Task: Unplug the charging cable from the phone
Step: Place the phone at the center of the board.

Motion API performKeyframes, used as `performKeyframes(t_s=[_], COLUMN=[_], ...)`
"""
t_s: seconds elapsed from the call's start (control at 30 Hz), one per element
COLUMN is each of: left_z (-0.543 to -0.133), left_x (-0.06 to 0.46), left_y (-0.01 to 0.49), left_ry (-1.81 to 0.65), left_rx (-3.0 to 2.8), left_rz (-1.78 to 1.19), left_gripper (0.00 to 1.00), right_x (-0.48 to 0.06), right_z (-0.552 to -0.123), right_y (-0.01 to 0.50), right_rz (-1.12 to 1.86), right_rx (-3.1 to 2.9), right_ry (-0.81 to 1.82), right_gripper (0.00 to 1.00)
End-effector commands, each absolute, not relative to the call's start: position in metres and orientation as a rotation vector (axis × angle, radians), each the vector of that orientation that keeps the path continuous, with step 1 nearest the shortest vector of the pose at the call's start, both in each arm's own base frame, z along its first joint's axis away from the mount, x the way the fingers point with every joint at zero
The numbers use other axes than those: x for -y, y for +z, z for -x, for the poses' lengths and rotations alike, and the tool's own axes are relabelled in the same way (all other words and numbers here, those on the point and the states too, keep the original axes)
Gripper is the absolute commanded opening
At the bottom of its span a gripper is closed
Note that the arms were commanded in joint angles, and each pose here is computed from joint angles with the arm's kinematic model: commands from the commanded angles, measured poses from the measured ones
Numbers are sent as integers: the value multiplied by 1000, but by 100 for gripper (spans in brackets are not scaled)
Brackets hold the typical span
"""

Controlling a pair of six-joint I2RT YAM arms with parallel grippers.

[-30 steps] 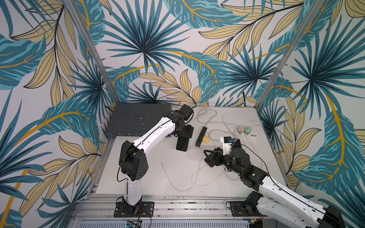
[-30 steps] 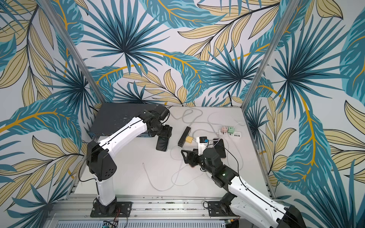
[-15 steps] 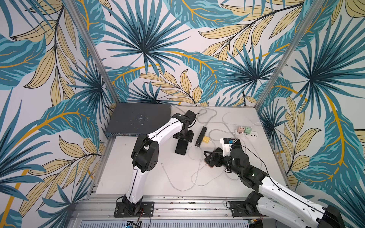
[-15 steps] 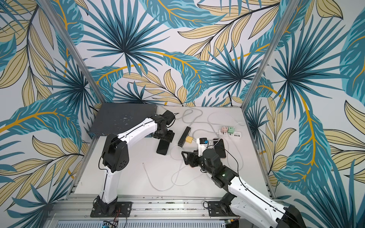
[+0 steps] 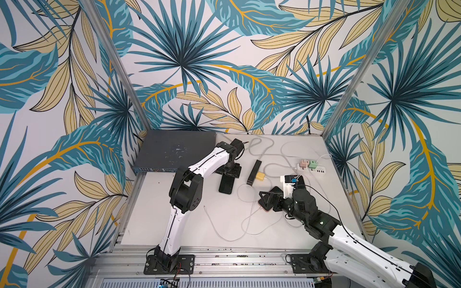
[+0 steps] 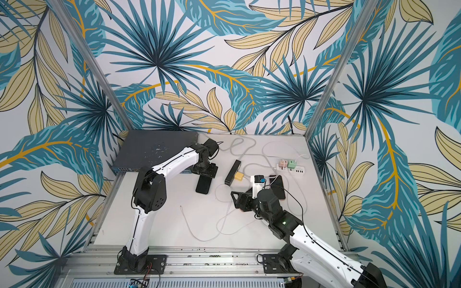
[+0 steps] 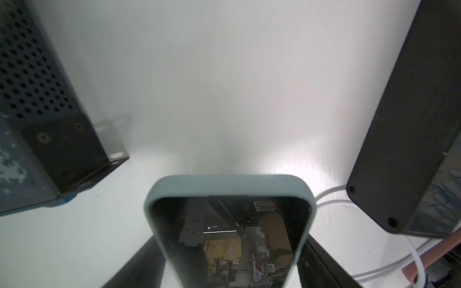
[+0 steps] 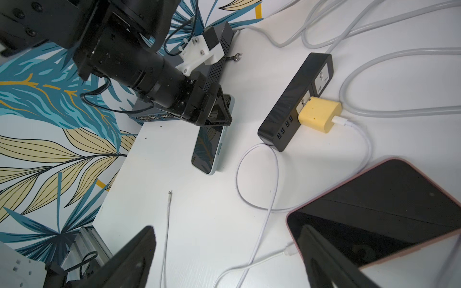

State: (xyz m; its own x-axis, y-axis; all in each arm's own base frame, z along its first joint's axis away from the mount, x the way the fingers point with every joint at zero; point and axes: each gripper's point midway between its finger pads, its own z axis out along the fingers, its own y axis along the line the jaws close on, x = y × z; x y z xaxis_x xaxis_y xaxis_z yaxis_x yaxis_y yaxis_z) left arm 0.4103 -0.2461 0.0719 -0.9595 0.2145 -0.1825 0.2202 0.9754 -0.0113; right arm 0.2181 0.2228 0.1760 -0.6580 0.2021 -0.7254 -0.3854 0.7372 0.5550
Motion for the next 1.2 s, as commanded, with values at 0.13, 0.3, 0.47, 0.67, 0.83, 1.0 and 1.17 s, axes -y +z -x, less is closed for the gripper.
performKeyframes(t_s=[0.13,0.3,0.47,0.67,0.83,1.0,1.17], left_z=[-418,-423,-426,-426,-426,-426,-435], left_x=[244,246,245,244,243,242,235], left_y=[69,66,63,59,60,75,119], left_ry=[-26,-32,-2,-1,3,-4,22], left_rx=[-2937,-2943,-2956,-2965,-2968,-2939,-2800], left_rz=[-330,-339,-351,-357,-360,-353,-293], left_gripper=[74,74,79,85,89,90,100], right_x=[-210,-205,-205,-204,-201,-196,-194], right_z=[-213,-212,-213,-214,-214,-214,-218], right_y=[159,156,155,157,158,163,171], right_rz=[68,57,68,59,70,54,42], right_rx=[-2138,-2145,-2153,-2141,-2146,-2135,-2115], right_ry=[879,859,839,844,819,802,782], right_gripper=[93,93,94,95,95,95,95])
